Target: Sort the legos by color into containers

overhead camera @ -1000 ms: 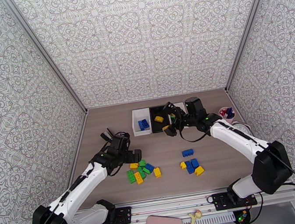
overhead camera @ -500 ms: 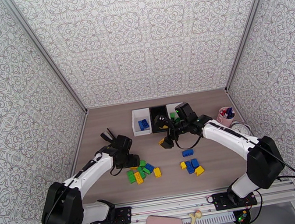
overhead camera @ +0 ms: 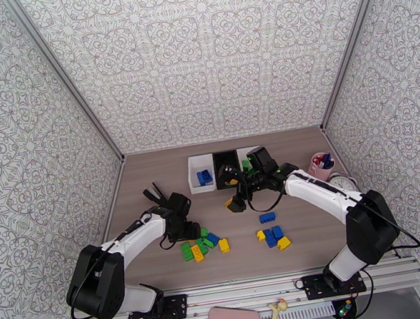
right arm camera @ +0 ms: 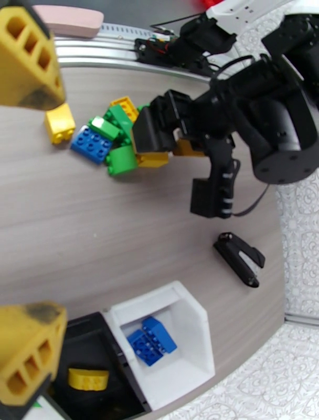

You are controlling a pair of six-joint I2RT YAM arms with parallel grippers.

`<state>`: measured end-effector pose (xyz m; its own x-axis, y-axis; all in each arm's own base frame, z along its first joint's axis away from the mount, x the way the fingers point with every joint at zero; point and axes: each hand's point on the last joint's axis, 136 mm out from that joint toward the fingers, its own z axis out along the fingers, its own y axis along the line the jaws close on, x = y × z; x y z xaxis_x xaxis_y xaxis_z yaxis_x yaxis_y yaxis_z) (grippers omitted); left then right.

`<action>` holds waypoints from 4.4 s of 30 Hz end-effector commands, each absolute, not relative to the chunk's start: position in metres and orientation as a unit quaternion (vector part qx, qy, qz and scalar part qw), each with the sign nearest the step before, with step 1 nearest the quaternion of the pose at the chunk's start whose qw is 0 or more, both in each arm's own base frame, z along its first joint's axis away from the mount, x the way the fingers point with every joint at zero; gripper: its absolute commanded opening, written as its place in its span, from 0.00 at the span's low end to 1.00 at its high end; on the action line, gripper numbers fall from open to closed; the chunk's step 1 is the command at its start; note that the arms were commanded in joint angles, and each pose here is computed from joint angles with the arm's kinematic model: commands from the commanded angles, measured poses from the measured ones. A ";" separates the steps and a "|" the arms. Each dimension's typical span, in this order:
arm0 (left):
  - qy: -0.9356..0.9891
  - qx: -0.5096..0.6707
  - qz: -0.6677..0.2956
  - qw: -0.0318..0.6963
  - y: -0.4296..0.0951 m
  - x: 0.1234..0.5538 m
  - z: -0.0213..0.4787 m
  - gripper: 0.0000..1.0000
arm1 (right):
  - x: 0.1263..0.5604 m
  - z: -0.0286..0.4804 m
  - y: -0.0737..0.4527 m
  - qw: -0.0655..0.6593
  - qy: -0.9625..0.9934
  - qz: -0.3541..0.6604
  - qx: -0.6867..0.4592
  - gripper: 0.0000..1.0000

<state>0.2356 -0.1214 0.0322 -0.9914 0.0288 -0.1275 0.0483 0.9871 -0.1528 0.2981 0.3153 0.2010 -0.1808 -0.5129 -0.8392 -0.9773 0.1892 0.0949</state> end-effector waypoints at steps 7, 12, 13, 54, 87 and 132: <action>0.995 0.017 -0.072 0.070 -0.125 0.248 0.027 0.69 | 0.294 0.211 0.320 0.343 0.680 0.349 -0.546 1.00; 0.995 0.015 -0.073 0.066 -0.126 0.249 0.024 0.60 | 0.292 0.212 0.321 0.344 0.677 0.348 -0.549 1.00; 0.995 0.015 -0.073 0.066 -0.127 0.250 0.024 0.58 | 0.292 0.212 0.320 0.344 0.678 0.348 -0.549 1.00; 0.888 0.101 -0.185 0.408 -0.284 0.468 0.180 0.44 | 0.333 0.238 0.253 0.477 0.732 0.253 -0.415 1.00; 0.865 0.094 -0.178 0.459 -0.278 0.480 0.217 1.00 | 0.298 0.211 0.272 0.407 0.736 0.245 -0.482 1.00; 0.887 -0.003 -0.151 0.436 -0.158 0.439 0.198 1.00 | 0.181 0.015 0.354 0.070 0.626 0.118 -0.767 0.63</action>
